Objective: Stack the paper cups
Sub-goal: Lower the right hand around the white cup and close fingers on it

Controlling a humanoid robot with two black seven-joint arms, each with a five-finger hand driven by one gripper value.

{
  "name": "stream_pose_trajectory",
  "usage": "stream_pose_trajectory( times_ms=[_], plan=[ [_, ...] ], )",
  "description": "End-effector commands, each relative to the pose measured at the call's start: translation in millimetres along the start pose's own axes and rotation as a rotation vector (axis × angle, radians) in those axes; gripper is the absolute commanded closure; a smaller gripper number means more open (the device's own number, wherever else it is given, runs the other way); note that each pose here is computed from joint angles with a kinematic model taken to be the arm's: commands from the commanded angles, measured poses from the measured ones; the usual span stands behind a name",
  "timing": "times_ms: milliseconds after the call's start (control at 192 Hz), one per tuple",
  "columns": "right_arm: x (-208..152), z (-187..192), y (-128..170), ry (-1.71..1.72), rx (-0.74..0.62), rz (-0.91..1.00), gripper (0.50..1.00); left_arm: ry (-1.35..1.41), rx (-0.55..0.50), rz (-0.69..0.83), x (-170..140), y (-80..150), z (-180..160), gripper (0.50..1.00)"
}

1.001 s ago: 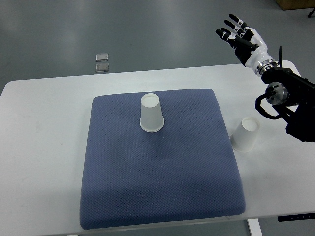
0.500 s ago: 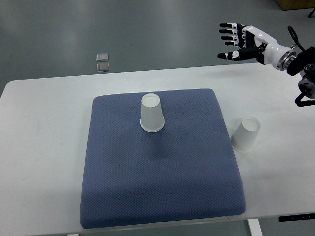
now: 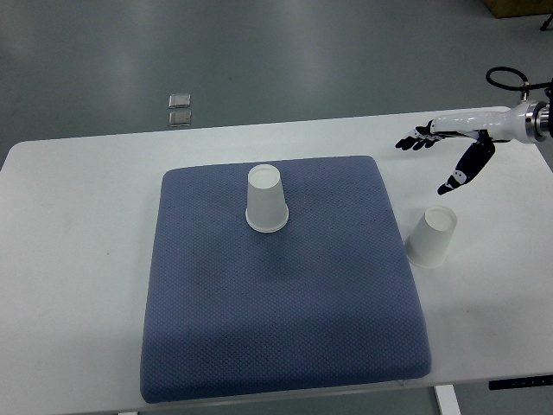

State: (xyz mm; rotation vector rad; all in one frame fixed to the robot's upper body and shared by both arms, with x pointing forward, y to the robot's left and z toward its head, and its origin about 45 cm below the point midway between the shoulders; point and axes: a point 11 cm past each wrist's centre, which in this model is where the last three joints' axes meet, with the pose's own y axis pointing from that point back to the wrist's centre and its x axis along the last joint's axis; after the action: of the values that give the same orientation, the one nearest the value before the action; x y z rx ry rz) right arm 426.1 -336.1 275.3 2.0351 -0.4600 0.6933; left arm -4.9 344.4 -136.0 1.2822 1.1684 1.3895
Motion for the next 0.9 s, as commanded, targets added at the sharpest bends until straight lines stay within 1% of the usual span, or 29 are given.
stream_pose_trajectory(
  times_ms=[0, 89, 308, 370, 474, 657, 897],
  plan=[
    [-2.8, -2.2, 3.2, 0.064, -0.025, -0.049, 0.589, 0.0, 0.0, 0.0, 0.0, 0.0, 0.0, 0.5],
    [-11.7, 4.0, 5.9, 0.116, -0.065, -0.099, 0.589, 0.0, 0.0, 0.0, 0.0, 0.0, 0.0, 0.5],
    [-34.2, 3.1, -4.8, 0.162, -0.068, -0.165, 0.589, 0.0, 0.0, 0.0, 0.0, 0.0, 0.0, 0.5],
    [-37.7, 4.8, -8.2, 0.174, -0.07, -0.156, 0.589, 0.0, 0.0, 0.0, 0.0, 0.0, 0.0, 0.5],
    [-54.7, 11.7, -16.6, 0.19, -0.076, -0.163, 0.591, 0.0, 0.0, 0.0, 0.0, 0.0, 0.0, 0.5],
    [-66.5, 14.3, -23.9, 0.209, -0.075, -0.167, 0.593, 0.0, 0.0, 0.0, 0.0, 0.0, 0.0, 0.5],
    [-69.5, 19.3, -27.3, 0.233, -0.08, -0.122, 0.595, 0.0, 0.0, 0.0, 0.0, 0.0, 0.0, 0.5]
  ],
)
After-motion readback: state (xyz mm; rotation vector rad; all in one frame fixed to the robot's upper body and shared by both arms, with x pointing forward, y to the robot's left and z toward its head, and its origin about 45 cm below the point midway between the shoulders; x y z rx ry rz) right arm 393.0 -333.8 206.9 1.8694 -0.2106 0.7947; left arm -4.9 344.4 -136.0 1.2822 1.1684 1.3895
